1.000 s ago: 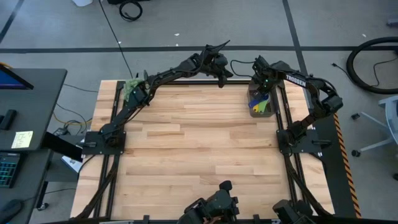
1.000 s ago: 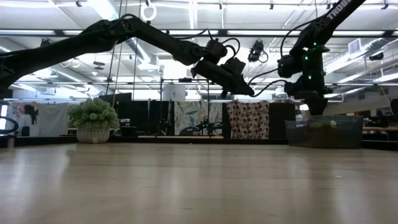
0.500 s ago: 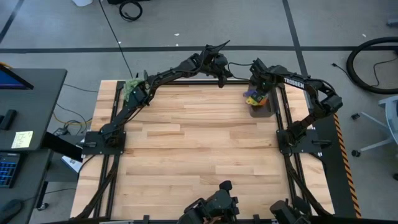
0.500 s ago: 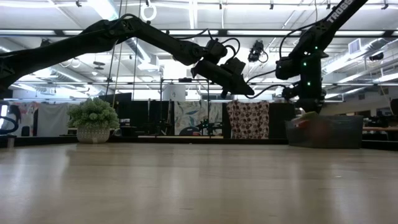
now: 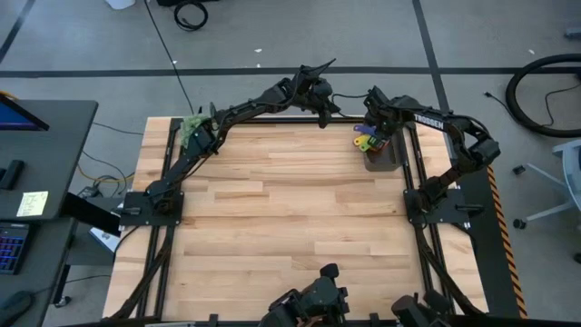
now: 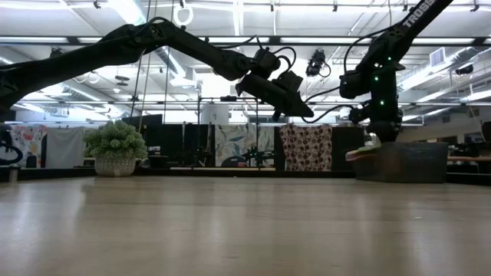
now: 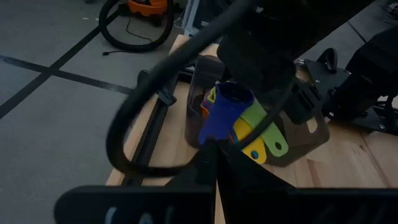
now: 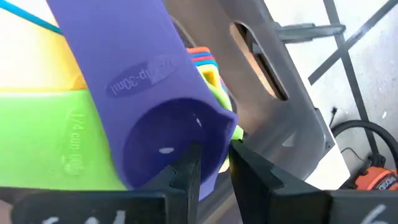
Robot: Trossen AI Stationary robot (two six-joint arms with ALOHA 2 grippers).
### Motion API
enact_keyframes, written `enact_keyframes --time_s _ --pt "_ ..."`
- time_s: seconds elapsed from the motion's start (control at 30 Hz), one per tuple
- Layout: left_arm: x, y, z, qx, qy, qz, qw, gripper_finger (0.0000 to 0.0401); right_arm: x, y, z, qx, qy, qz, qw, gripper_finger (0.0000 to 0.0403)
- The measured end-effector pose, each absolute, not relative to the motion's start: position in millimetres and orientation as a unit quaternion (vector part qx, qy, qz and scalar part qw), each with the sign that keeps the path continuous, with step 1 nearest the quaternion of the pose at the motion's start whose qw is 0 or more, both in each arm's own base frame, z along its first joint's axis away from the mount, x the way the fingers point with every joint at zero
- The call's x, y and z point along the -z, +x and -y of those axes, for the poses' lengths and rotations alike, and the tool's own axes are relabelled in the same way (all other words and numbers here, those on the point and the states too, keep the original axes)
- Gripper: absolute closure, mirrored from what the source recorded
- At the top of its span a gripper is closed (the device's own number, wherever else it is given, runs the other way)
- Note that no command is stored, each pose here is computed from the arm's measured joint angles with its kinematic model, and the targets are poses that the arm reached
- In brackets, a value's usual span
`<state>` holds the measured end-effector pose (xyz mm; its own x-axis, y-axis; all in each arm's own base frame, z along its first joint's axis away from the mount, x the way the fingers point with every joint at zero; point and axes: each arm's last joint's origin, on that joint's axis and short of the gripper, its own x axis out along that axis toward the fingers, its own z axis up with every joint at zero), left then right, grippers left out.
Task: Nest measuring cups in basket
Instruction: Stack the purple measuring cup on top of the green measuring cup in the black bin
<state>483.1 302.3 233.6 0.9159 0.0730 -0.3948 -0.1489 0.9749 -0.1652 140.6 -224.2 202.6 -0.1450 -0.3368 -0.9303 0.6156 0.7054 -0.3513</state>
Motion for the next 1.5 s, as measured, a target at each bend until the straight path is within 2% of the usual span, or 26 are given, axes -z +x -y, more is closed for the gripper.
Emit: enact_keyframes --time_s 0.37,0.43,0.57,0.63,0.77,0.93,1.1,1.5 --pt "-234.3 483.2 -302.6 -0.056 -0.093 -0.195 0.975 0.0394 -234.8 158.8 226.3 0.361 0.087 -0.642 0.67 0.0314" --pt "-234.8 483.4 -302.4 -0.056 -0.09 -0.194 0.975 0.0394 -240.3 161.9 228.0 0.35 0.096 -0.626 0.69 0.0314" --pt "-235.1 483.5 -302.3 -0.052 -0.081 -0.193 0.977 0.0394 -242.1 172.1 233.1 0.312 0.116 -0.558 0.76 0.0314" --pt "-235.2 483.4 -302.3 -0.052 -0.081 -0.193 0.976 0.0394 -240.4 175.2 236.0 0.316 0.105 -0.538 0.775 0.0314" --pt "-234.9 482.8 -303.0 -0.053 -0.084 -0.195 0.976 0.0394 -237.5 176.2 241.9 0.334 0.066 -0.524 0.781 0.0314" --pt "-234.2 482.4 -302.8 -0.05 -0.087 -0.197 0.975 0.0394 -225.2 177.5 241.8 0.299 0.048 -0.501 0.81 0.0314" --pt "-233.0 482.3 -302.7 -0.05 -0.088 -0.2 0.974 0.0394 -209.7 174.5 236.4 0.268 0.03 -0.515 0.814 0.0314" --pt "-233.2 482.4 -303.0 -0.05 -0.088 -0.198 0.975 0.0394 -204.1 175.4 224.5 0.202 0.086 -0.515 0.829 0.0314"
